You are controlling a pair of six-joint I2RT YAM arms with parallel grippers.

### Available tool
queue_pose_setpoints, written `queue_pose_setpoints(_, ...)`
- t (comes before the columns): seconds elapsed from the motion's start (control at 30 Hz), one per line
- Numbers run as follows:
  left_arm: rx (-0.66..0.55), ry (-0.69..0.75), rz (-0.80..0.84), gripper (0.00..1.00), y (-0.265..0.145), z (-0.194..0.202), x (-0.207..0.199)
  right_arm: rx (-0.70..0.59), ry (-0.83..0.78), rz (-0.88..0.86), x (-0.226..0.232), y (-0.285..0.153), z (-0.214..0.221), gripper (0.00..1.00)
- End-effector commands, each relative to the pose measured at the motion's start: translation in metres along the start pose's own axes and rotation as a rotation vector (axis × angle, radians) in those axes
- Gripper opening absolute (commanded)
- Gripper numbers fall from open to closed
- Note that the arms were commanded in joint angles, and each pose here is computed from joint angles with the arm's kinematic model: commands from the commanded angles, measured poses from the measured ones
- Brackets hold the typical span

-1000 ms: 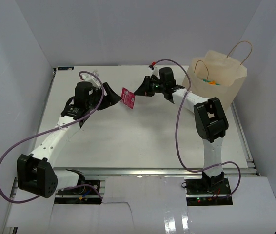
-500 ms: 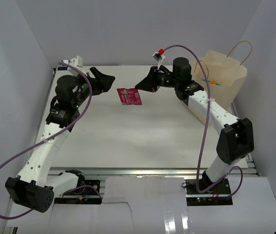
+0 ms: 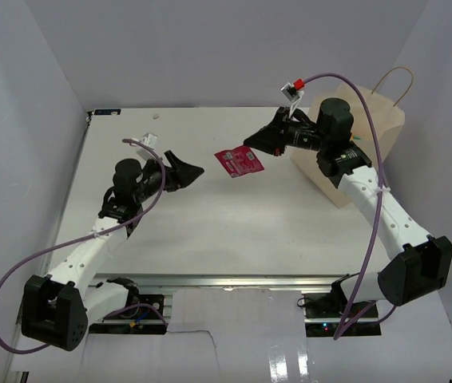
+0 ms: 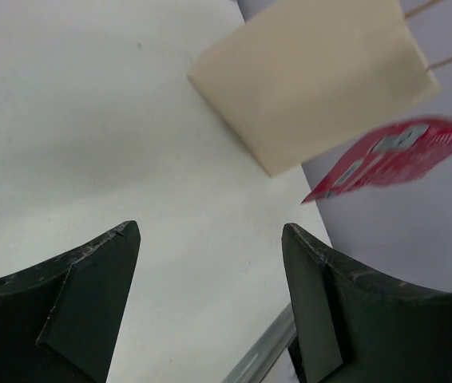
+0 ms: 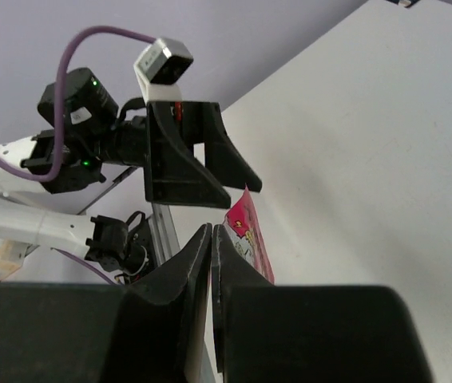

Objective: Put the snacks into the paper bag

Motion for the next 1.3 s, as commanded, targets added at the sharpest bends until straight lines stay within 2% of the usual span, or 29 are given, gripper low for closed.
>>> queue_pose_setpoints(0.0, -0.049, 0.080, 0.279, 0.83, -0.015, 0.013, -0.020, -0.009, -0.015, 0.025, -0.001, -0.014, 0.001, 0.08)
queue_pose_setpoints(0.17, -0.049, 0.136, 0.422, 0.84, -0.015, 0.027, -0.020, -0.007, -0.011, 0.021, 0.002, -0.019, 0.000, 0.08)
queue_pose_setpoints(0.2, -0.034, 0.112, 0.455, 0.92, -0.014, 0.028, -0.022, -0.008, -0.010, 0.019, 0.004, -0.020, -0.001, 0.08)
queue_pose_setpoints(0.3, -0.029, 0.137, 0.559, 0.98, -0.010, 0.024, -0.029, -0.005, -0.006, 0.015, 0.004, -0.020, -0.001, 0.08)
queue_pose_setpoints(0.37, -0.058, 0.170, 0.607, 0.98, -0.010, 0.021, -0.033, -0.001, 0.003, 0.012, 0.003, -0.020, 0.000, 0.08)
queue_pose_setpoints(0.5, -0.007, 0.172, 0.651, 0.98, 0.008, 0.022, -0.030, 0.004, 0.005, 0.002, 0.005, -0.020, 0.000, 0.08)
queue_pose_setpoints(0.57, -0.020, 0.186, 0.682, 0.97, 0.013, 0.018, -0.033, 0.002, 0.006, 0.001, 0.006, -0.020, -0.001, 0.08)
queue_pose_setpoints(0.93, -0.029, 0.125, 0.769, 0.90, 0.038, 0.010, -0.041, -0.006, -0.002, 0.003, 0.007, -0.021, -0.005, 0.08)
queue_pose_setpoints(1.27, -0.052, 0.136, 0.712, 0.89, 0.031, 0.008, -0.042, -0.078, -0.102, 0.029, 0.019, -0.042, -0.044, 0.08)
Point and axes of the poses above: each gripper's point midway between its finger pads, its own y axis out along the fingers, its own x axis along the line the jaws close on, z = x × y, the point moved 8 cm from there along -y, back along the fingers, and after that the axes turned 10 degrees about y, right-handed, at the moved point
